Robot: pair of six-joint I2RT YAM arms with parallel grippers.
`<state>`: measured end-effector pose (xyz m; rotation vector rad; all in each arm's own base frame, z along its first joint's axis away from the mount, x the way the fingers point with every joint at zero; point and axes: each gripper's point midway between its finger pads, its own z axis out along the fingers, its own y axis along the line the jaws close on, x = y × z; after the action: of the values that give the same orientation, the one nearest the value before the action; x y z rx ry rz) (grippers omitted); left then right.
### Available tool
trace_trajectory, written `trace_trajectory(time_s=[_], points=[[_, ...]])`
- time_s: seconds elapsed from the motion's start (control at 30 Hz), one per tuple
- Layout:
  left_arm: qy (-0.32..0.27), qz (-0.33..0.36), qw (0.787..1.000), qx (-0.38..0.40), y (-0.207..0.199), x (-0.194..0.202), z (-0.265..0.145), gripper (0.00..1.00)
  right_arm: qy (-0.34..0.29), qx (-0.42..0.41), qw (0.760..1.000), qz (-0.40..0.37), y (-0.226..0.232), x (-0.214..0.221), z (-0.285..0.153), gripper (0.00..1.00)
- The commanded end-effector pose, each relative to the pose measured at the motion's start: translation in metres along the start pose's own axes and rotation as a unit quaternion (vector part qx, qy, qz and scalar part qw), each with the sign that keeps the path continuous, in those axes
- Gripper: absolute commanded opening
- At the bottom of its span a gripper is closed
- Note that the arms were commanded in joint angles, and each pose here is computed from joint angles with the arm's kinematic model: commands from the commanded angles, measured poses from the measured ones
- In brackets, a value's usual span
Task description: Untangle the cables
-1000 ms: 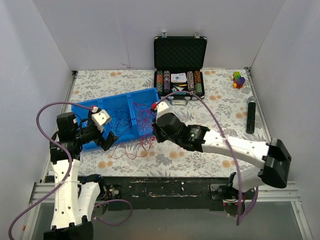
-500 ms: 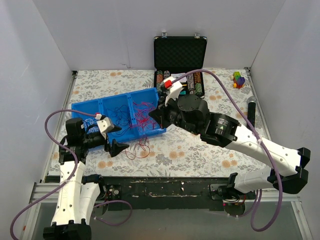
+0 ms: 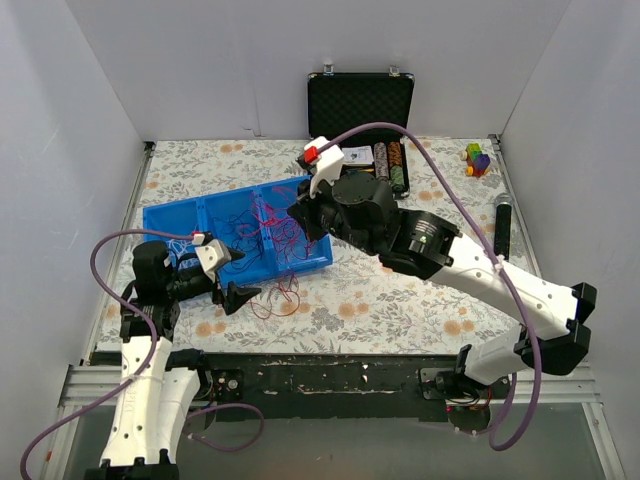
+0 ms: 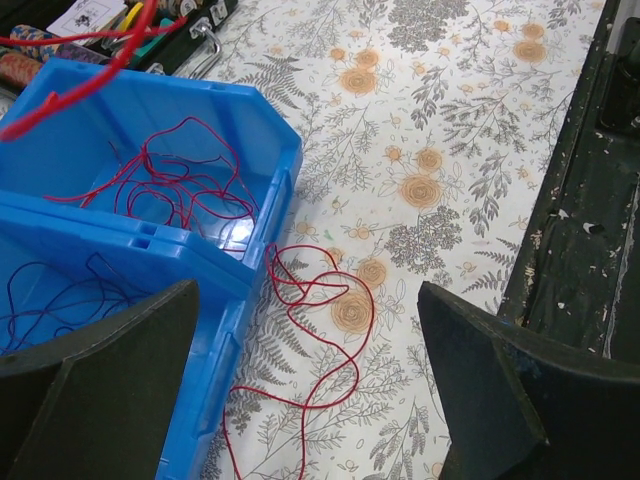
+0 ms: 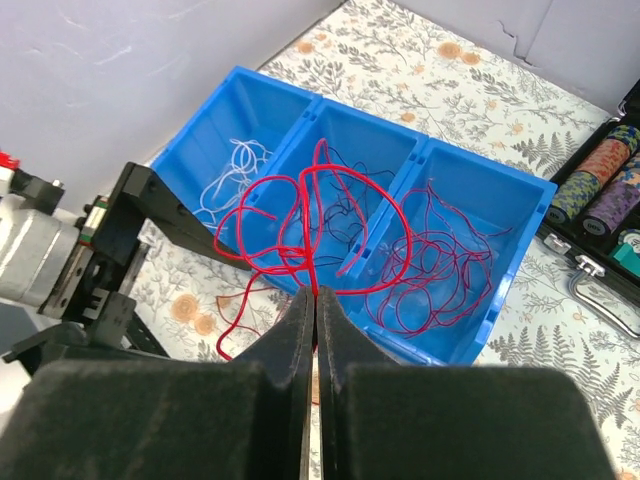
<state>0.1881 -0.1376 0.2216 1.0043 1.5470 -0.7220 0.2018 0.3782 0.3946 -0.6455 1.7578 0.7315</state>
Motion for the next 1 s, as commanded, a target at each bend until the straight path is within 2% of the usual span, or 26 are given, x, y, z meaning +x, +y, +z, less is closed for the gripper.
trace_trajectory(time_s=[0.0, 0.2, 0.5, 0.97], points=[[0.011, 0.011, 1.000, -0.014, -0.001, -0.005, -0.006, 0.89, -0.027, 0.013, 0.999, -0.017, -0.006, -0.024, 0.005, 0.01], [0.028, 0.019, 0.999, -0.019, -0.005, -0.005, -0.012, 0.86, -0.017, 0.033, 0.999, -0.028, -0.021, -0.017, 0.023, 0.01], [0.039, 0.035, 0.998, -0.041, -0.001, -0.014, -0.020, 0.87, 0.020, 0.061, 0.998, -0.017, -0.068, 0.014, 0.063, 0.01], [0.040, 0.048, 0.995, -0.073, 0.008, -0.029, -0.026, 0.89, 0.103, 0.087, 0.991, -0.027, -0.113, 0.094, 0.152, 0.01]])
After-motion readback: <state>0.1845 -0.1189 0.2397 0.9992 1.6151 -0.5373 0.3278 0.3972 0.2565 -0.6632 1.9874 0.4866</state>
